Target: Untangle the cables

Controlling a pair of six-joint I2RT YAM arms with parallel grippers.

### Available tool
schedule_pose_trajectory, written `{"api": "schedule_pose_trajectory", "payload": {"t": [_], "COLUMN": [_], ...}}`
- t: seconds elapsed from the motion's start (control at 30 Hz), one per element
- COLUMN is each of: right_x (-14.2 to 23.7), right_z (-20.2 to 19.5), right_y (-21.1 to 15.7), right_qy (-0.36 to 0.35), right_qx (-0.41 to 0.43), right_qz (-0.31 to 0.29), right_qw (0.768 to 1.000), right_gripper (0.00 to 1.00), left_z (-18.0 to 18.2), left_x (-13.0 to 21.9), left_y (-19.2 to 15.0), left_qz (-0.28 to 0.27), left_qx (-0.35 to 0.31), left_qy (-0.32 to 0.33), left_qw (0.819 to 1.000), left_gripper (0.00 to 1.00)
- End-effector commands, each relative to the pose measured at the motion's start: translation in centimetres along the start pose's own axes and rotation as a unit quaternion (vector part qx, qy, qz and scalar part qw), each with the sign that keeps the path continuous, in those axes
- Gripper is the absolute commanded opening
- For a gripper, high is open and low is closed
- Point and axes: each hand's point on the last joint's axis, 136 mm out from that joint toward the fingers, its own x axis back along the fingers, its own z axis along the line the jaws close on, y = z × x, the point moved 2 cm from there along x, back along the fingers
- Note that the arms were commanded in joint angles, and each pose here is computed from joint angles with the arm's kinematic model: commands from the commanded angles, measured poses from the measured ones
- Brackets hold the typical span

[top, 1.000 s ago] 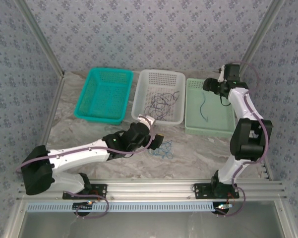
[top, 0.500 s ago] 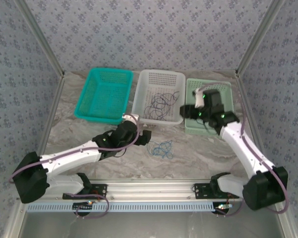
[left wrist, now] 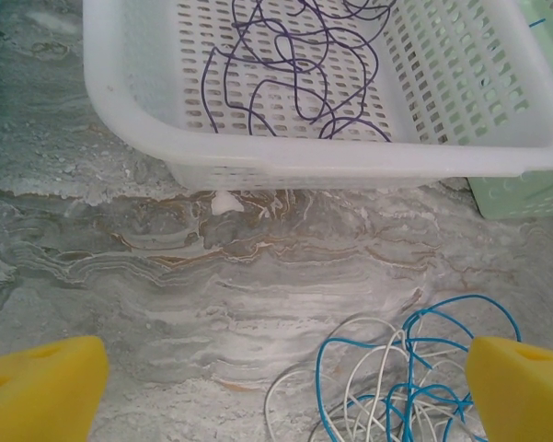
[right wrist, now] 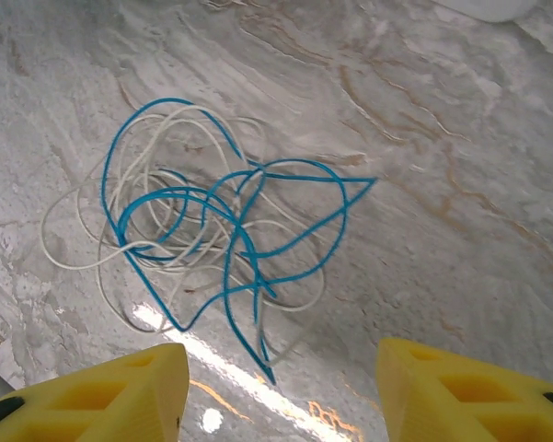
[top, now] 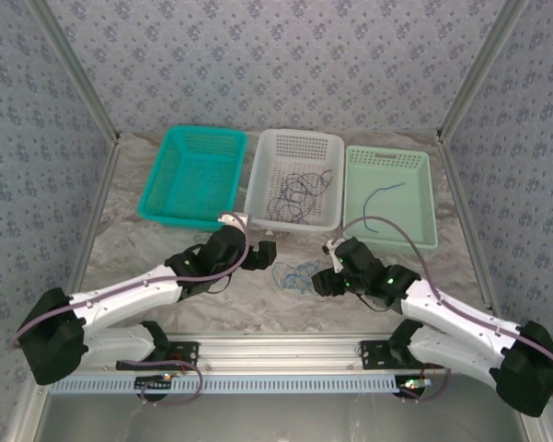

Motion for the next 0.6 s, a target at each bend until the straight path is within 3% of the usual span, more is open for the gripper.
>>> {"api": "schedule_pose_trajectory", "payload": {"t": [0.0, 0.23, 0.57], "right_x": [-0.2, -1.6, -4.2], "right_z": [-0.6, -1.1, -1.4], "right_y": [1.2, 2.0, 3.0], "right_qy": [-0.036, -0.037, -0.019], "right_qx": [-0.015, -0.065, -0.109], "right_qz": [-0.031, -0.029, 0.002], "right_qw": [0.999, 0.997, 0.994], "right_gripper": [0.57, 0.6, 0.53], "left_z": [-0.7, -0.7, -0.5], "left_x": [-0.1, -0.3, -0.2], "left_y": [0.6, 0.5, 0.3], "left_qz": [-0.005, -0.002, -0.003], "left_qx": [0.015, 0.018, 0.017], "left_qy": [-0.013, -0.014, -0.012], "left_qw": [1.0, 1.0, 1.0], "left_gripper": [0.99, 0.99, 0.99]}}
